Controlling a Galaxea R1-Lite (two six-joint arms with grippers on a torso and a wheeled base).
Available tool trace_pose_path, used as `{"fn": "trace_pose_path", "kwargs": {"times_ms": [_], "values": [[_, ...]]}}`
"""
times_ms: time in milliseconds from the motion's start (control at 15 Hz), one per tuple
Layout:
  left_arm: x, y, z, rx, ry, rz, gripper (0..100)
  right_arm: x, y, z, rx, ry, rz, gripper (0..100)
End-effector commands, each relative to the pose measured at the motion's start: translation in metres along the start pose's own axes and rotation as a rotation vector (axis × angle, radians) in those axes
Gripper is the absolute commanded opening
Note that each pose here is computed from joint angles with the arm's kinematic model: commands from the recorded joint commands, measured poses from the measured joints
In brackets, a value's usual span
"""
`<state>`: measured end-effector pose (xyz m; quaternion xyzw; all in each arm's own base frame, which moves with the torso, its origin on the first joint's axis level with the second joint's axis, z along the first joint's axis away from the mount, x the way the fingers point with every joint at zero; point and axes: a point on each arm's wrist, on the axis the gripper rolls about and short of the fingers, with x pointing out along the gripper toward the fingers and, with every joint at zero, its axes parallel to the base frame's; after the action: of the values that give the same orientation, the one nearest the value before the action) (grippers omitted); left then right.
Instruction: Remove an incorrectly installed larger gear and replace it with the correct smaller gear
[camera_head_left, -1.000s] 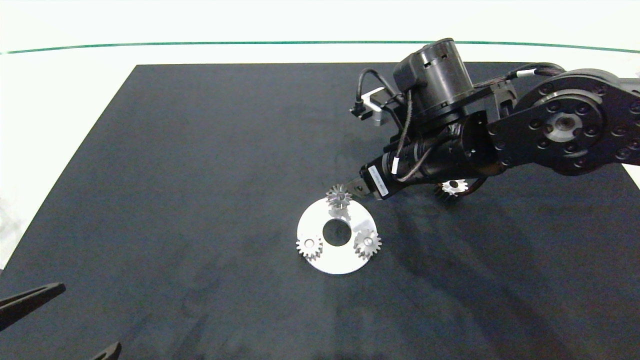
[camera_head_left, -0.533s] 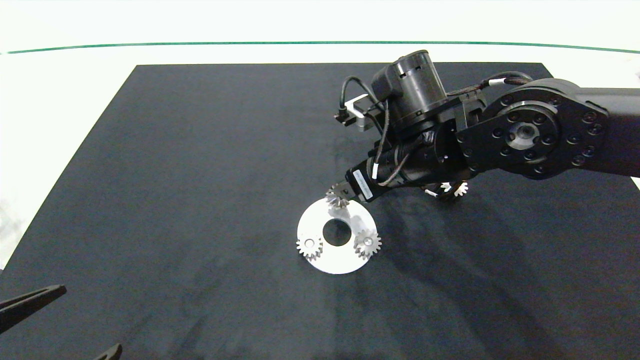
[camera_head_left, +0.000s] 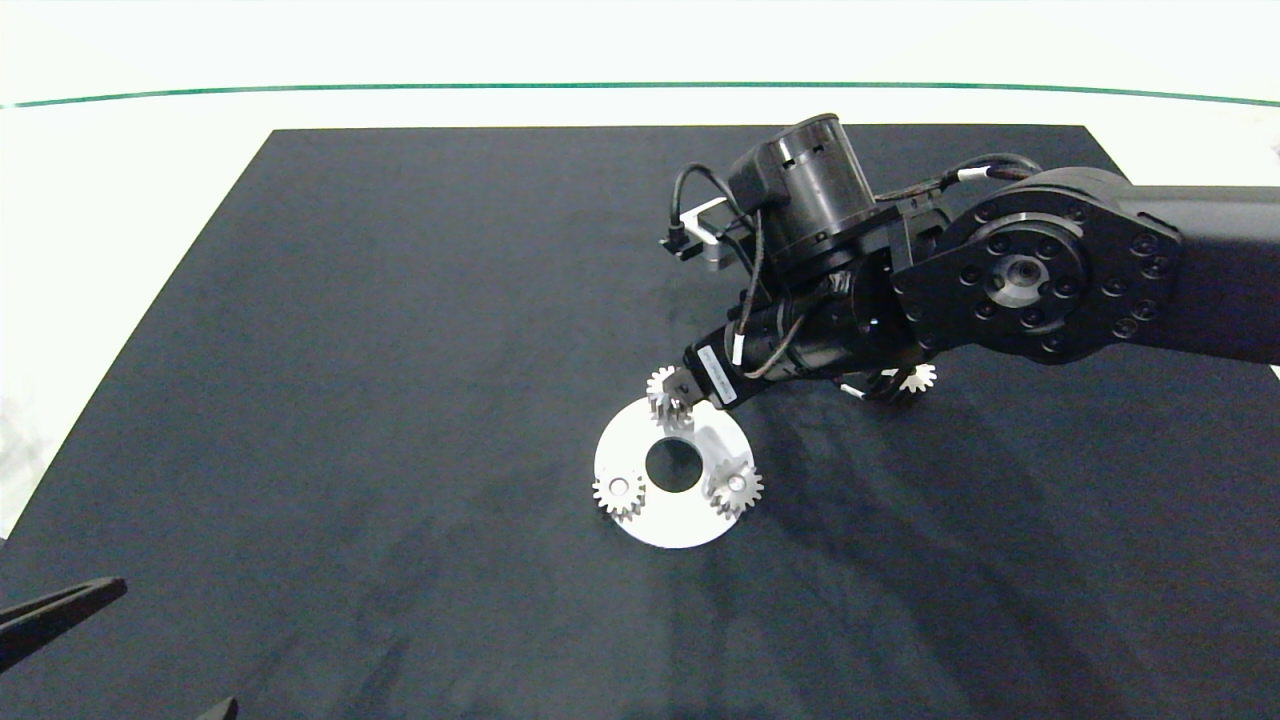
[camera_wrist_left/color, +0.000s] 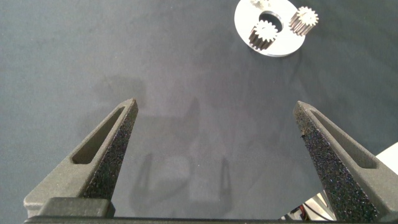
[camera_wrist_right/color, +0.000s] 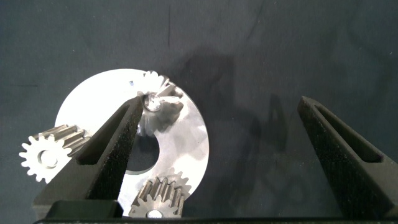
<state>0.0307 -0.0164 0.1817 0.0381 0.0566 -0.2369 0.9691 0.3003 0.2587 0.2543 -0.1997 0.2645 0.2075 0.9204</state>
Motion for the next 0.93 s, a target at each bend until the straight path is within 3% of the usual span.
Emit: {"fn": "trace_pose_path", "kwargs": {"times_ms": [67, 467, 733, 933], "values": [[-0.001, 0.000, 0.000, -0.001, -0.009, 0.002, 100, 0.000, 0.005, -0.001, -0.009, 0.003, 0.004, 100], [-0.002, 0.000, 0.000, -0.002, -0.012, 0.005, 100, -0.016, 0.002, -0.006, -0.002, 0.012, -0.006, 100], [-0.003, 0.001, 0.000, -0.003, -0.010, 0.034, 100, -0.043, -0.005, -0.021, 0.067, 0.030, -0.050, 100], [-0.004, 0.002, 0.000, -0.003, -0.015, 0.074, 100, -0.078, -0.018, -0.037, 0.168, 0.019, -0.160, 100]]}}
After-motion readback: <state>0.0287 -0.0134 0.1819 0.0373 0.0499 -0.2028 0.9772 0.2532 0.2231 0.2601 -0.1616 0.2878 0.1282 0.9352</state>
